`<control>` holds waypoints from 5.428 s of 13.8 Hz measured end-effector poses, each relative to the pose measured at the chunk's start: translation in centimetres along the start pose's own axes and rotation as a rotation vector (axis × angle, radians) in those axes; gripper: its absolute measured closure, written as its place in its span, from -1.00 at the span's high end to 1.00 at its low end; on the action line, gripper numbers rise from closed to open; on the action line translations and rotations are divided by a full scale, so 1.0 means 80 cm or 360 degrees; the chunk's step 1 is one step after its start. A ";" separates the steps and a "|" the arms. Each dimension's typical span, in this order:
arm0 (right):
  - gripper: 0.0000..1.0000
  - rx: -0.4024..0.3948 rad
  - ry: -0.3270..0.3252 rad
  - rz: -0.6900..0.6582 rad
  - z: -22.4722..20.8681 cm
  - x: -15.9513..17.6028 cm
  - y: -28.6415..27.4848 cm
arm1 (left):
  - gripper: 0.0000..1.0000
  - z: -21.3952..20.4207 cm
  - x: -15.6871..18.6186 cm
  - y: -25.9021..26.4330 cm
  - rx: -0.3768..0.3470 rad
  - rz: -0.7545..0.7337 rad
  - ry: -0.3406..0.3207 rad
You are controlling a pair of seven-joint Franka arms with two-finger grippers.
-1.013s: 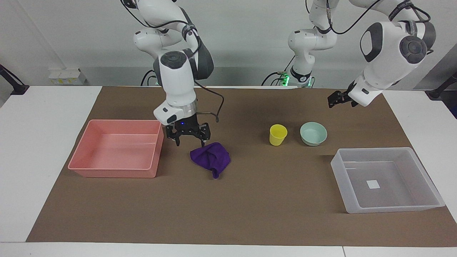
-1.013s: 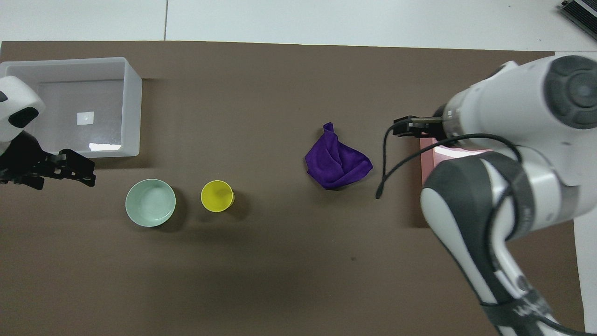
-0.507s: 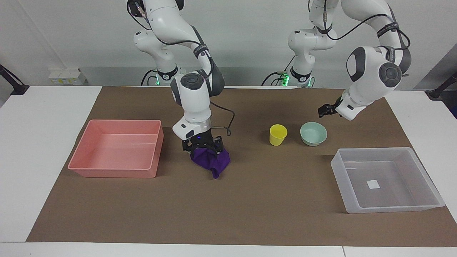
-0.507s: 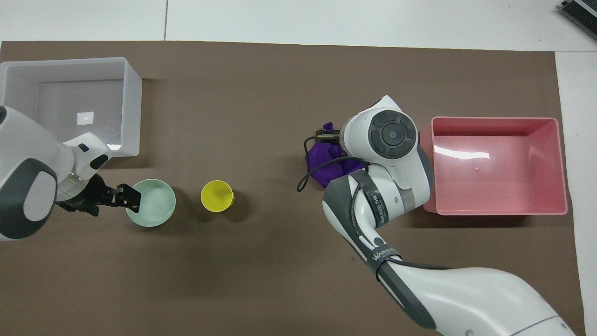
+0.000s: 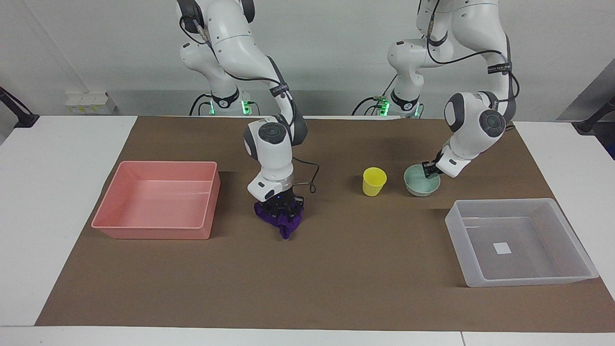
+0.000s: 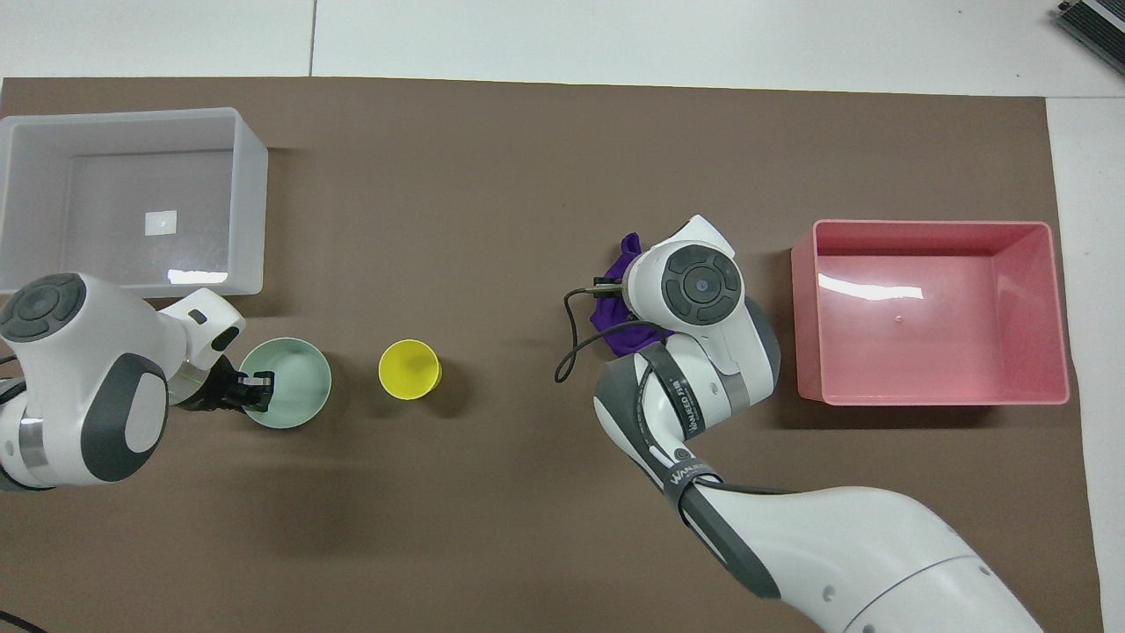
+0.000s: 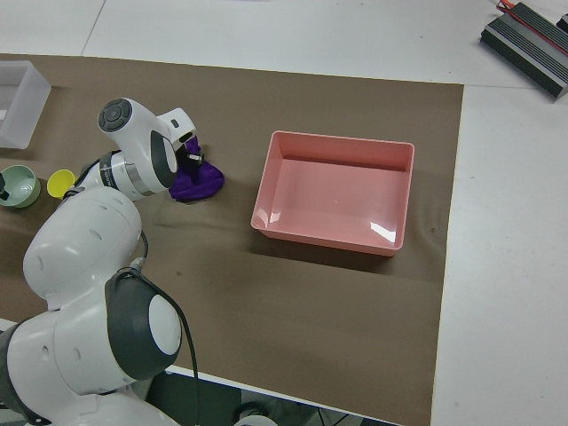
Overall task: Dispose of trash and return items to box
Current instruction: 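Grasp the purple cloth with the right gripper while the left gripper grasps the bowl, then carry the cloth into the pink box while the left gripper carries the bowl, then release the cloth and bowl, withdrawing both grippers from the boxes, then reach the left gripper to the yellow cup and grasp its rim, then carry the yellow cup with the left gripper into the clear box beside the bowl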
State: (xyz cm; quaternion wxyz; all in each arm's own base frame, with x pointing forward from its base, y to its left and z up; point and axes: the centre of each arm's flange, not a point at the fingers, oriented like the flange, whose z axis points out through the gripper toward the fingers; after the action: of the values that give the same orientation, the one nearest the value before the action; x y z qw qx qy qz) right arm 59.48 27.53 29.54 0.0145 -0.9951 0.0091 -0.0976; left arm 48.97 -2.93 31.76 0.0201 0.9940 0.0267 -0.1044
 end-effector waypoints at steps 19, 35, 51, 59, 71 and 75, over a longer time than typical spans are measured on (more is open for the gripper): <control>-0.79 -0.0087 -0.0138 -0.0076 -0.251 0.020 0.398 | -0.95 -0.250 0.172 -0.181 -0.0130 -0.0336 0.0321; 0.45 -0.0116 -0.0081 -0.0065 -0.086 -0.020 0.430 | 0.27 -0.105 0.268 -0.210 -0.0149 -0.0297 0.0378; 1.00 -0.0078 -0.0250 0.0129 -0.401 0.023 0.352 | 1.00 -0.179 -0.006 0.126 -0.0207 -0.0005 0.0200; 1.00 -0.0074 -0.0277 0.0072 -0.465 0.018 0.357 | 0.55 -0.007 -0.049 0.203 -0.0183 -0.0020 0.0331; 1.00 -0.0068 -0.0322 0.0031 -0.450 0.009 0.358 | -0.94 -0.206 0.009 0.127 -0.0236 -0.0343 0.0148; 1.00 -0.0068 -0.0324 0.0031 -0.449 0.009 0.358 | -0.94 -0.307 0.045 -0.030 -0.0233 -0.0421 0.0274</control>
State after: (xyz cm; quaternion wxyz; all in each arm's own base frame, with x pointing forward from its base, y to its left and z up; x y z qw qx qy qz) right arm 52.75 -2.08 64.06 -0.0050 -0.9998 0.0194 0.0042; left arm 57.44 0.74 54.90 0.0762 0.9830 0.1663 -0.0184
